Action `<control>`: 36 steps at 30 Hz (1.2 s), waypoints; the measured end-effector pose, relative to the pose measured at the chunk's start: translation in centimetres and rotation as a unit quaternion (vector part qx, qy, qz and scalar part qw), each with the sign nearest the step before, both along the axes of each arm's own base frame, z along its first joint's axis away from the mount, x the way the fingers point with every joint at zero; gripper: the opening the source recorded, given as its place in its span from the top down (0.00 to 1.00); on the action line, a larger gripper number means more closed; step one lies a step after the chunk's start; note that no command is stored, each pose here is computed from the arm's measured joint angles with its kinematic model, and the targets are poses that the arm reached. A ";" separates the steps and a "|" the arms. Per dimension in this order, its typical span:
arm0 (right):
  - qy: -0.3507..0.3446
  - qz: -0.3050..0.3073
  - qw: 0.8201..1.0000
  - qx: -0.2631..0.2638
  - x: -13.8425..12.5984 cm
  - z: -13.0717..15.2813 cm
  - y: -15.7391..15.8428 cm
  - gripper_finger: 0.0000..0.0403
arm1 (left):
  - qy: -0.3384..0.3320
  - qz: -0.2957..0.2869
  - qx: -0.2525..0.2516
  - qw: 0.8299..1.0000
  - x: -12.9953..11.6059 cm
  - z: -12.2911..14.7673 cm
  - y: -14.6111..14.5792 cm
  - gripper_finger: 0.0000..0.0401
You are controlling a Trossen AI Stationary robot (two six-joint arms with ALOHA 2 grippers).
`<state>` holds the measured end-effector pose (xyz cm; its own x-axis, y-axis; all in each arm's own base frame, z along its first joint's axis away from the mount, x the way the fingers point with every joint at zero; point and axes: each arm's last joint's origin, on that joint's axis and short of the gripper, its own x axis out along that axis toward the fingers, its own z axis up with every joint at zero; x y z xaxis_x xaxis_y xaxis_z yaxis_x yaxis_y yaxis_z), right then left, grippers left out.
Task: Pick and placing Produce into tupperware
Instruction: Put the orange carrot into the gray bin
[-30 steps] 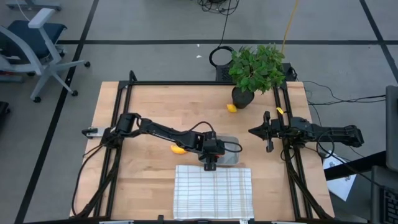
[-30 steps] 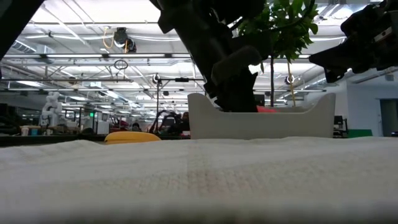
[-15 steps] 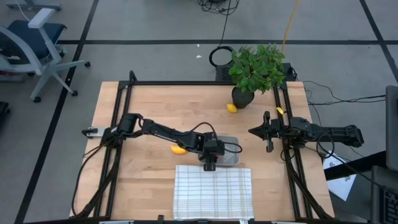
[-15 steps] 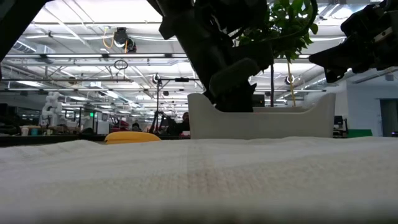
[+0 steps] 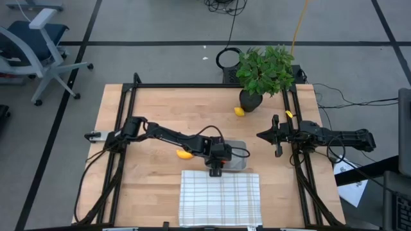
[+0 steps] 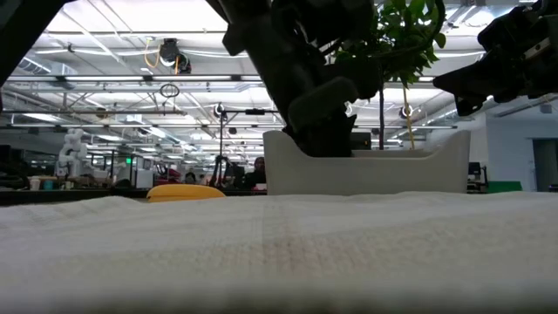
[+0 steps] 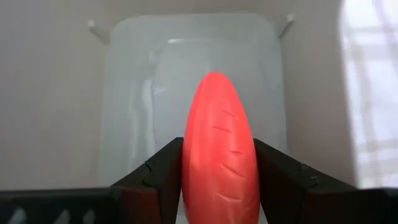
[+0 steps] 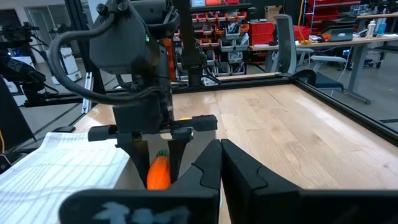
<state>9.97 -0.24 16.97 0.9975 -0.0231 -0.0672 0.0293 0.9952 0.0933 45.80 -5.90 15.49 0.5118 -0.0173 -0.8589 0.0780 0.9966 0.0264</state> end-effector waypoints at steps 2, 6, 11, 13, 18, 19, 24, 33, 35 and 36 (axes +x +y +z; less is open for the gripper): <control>0.000 0.000 1.000 0.000 0.0 0.0 0.0 1.00 | 0.003 0.005 -0.001 1.000 0.0 -0.2 0.3 0.58; 0.000 0.000 1.000 0.000 0.0 0.0 0.0 1.00 | 0.011 0.014 -0.004 1.000 0.2 -1.0 0.9 0.58; 0.001 0.000 1.000 0.000 0.0 0.0 0.0 1.00 | 0.009 0.010 -0.012 1.000 0.3 -1.0 1.1 0.58; 0.002 0.000 1.000 0.000 0.0 0.0 0.0 1.00 | 0.009 0.008 -0.011 1.000 0.3 -1.0 1.1 0.58; 0.003 0.000 1.000 0.000 0.0 0.0 0.0 1.00 | 0.010 0.000 -0.013 1.000 0.3 -1.1 1.1 0.57; 0.003 0.000 1.000 0.000 0.0 0.0 0.0 1.00 | 0.010 -0.003 -0.016 1.000 0.3 -1.1 1.0 0.56; 0.003 0.000 1.000 0.000 0.0 0.0 0.0 1.00 | 0.009 -0.004 -0.017 1.000 0.3 -1.1 1.0 0.48; 0.003 0.000 1.000 0.000 0.0 0.0 0.0 1.00 | 0.000 -0.015 -0.008 1.000 0.4 -0.8 1.0 0.39; 0.003 0.000 1.000 0.000 0.0 0.0 0.0 1.00 | -0.004 -0.019 0.001 1.000 0.3 -0.2 1.1 0.39; 0.003 0.000 1.000 0.000 0.0 0.0 0.0 1.00 | -0.006 -0.020 0.005 1.000 0.1 0.3 1.1 0.39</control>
